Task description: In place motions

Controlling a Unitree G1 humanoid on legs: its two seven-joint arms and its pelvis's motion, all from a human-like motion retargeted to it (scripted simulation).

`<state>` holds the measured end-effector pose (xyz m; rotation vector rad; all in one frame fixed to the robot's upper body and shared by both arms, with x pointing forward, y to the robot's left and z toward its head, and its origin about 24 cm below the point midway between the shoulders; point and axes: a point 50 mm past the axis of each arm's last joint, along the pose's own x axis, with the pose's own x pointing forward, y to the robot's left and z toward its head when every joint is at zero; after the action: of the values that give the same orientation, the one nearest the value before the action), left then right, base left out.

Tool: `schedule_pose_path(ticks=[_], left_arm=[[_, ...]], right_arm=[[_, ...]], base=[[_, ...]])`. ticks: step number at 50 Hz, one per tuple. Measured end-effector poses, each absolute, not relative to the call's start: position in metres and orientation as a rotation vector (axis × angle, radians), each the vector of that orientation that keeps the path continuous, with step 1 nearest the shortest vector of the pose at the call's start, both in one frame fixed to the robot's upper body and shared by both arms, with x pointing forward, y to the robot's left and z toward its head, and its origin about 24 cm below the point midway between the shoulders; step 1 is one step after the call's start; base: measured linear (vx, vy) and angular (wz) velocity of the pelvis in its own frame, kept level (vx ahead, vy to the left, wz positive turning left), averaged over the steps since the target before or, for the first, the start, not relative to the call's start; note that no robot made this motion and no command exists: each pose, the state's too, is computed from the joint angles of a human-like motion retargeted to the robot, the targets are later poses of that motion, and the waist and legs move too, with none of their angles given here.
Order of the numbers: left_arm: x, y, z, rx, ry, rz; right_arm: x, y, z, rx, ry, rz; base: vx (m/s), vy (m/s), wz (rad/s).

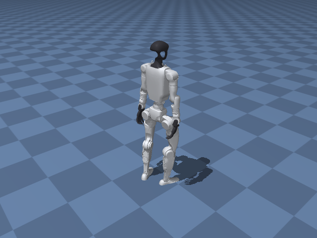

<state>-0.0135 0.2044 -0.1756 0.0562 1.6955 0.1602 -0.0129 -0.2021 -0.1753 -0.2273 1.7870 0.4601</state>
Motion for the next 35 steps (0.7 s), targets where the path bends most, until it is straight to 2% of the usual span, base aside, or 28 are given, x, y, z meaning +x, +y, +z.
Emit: schedule_pose_path(ticks=[5,13,21,27,30,35], left_arm=[[-0.033,0.183,-0.176,-0.027,1.747,0.138],[-0.032,0.186,-0.177,0.029,1.726,0.074],[0.047,0.185,-0.179,0.031,1.476,0.065],[0.107,0.179,-0.169,0.231,1.27,-0.094],[0.097,0.173,-0.172,0.275,1.269,-0.112],[0.056,0.174,-0.179,0.156,1.412,0.042]], right_arm=[[0.002,-0.202,-0.176,-0.27,1.726,0.475],[0.001,-0.196,-0.177,-0.252,1.737,0.492],[0.007,-0.207,-0.174,-0.276,1.778,0.405],[0.001,-0.215,-0.173,-0.243,1.791,0.338],[-0.02,-0.213,-0.173,-0.214,1.841,0.341],[-0.034,-0.202,-0.174,-0.212,1.866,0.327]], base=[[0.12,-0.1,0.18],[0.1,-0.09,0.08],[-0.14,-0.04,0.58],[-0.35,0.1,1.64],[-0.16,0.13,1.97],[-0.16,0.12,2.53]])
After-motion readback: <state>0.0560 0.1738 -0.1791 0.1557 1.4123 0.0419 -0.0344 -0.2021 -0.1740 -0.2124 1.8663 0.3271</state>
